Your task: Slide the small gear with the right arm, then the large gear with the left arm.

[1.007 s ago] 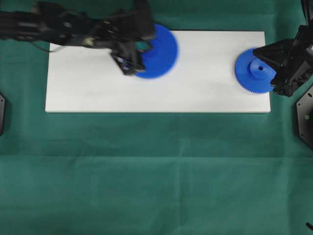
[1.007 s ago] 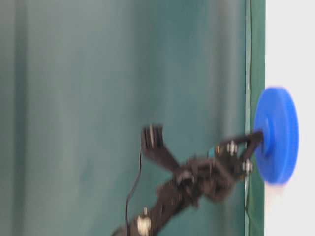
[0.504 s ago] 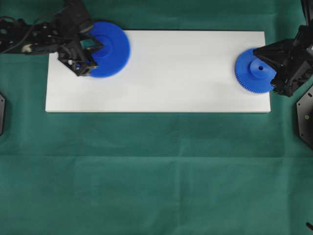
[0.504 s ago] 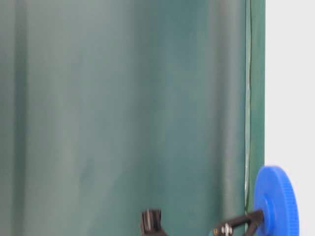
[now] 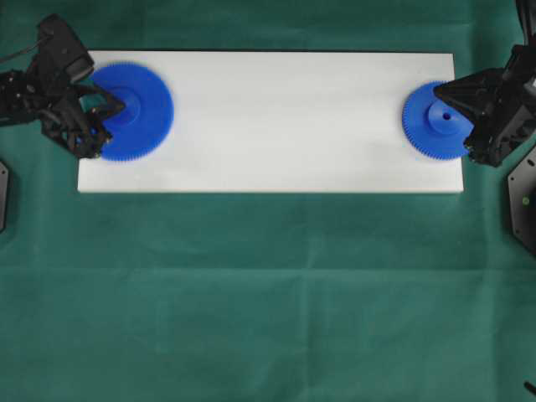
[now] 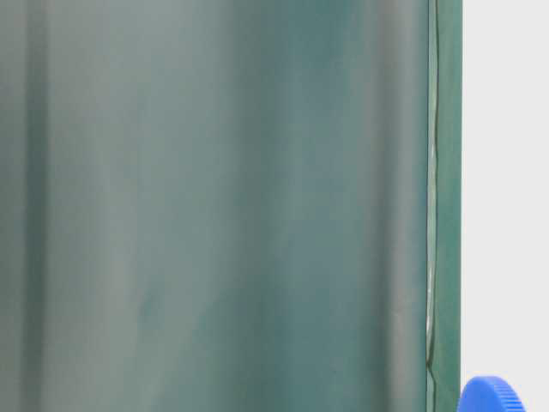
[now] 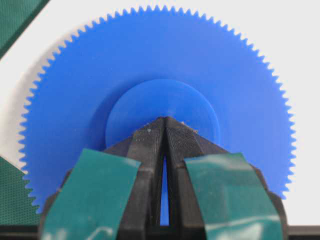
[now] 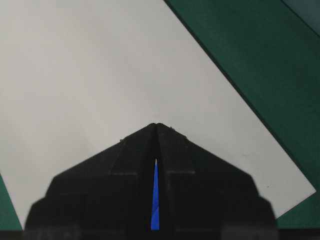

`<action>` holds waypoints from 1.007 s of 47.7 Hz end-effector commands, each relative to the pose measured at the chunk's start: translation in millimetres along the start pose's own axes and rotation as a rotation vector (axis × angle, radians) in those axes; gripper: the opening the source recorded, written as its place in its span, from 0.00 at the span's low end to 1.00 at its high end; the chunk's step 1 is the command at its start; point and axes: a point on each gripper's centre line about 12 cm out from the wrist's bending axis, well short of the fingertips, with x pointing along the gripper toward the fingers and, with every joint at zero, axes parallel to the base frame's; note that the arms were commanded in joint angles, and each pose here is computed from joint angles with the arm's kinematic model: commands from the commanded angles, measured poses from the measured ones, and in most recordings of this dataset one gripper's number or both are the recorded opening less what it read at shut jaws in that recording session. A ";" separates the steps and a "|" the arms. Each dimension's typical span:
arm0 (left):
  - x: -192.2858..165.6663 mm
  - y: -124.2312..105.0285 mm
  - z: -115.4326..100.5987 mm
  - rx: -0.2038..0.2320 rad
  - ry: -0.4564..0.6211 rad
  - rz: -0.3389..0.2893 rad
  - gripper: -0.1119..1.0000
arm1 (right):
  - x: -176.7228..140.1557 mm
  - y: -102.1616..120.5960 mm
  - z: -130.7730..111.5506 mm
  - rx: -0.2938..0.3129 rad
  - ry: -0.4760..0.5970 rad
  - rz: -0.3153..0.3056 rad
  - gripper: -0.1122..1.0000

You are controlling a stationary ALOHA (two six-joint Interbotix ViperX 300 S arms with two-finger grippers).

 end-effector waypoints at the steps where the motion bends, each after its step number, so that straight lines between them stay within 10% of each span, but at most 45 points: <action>1: 2.5 -3.1 -12.6 0.016 0.052 -0.005 0.10 | -0.1 2.1 5.5 0.004 -0.016 0.010 0.55; 48: -54.3 -23.5 43.2 0.141 -0.261 -0.077 0.10 | -0.6 2.4 5.3 0.002 -0.019 0.013 0.55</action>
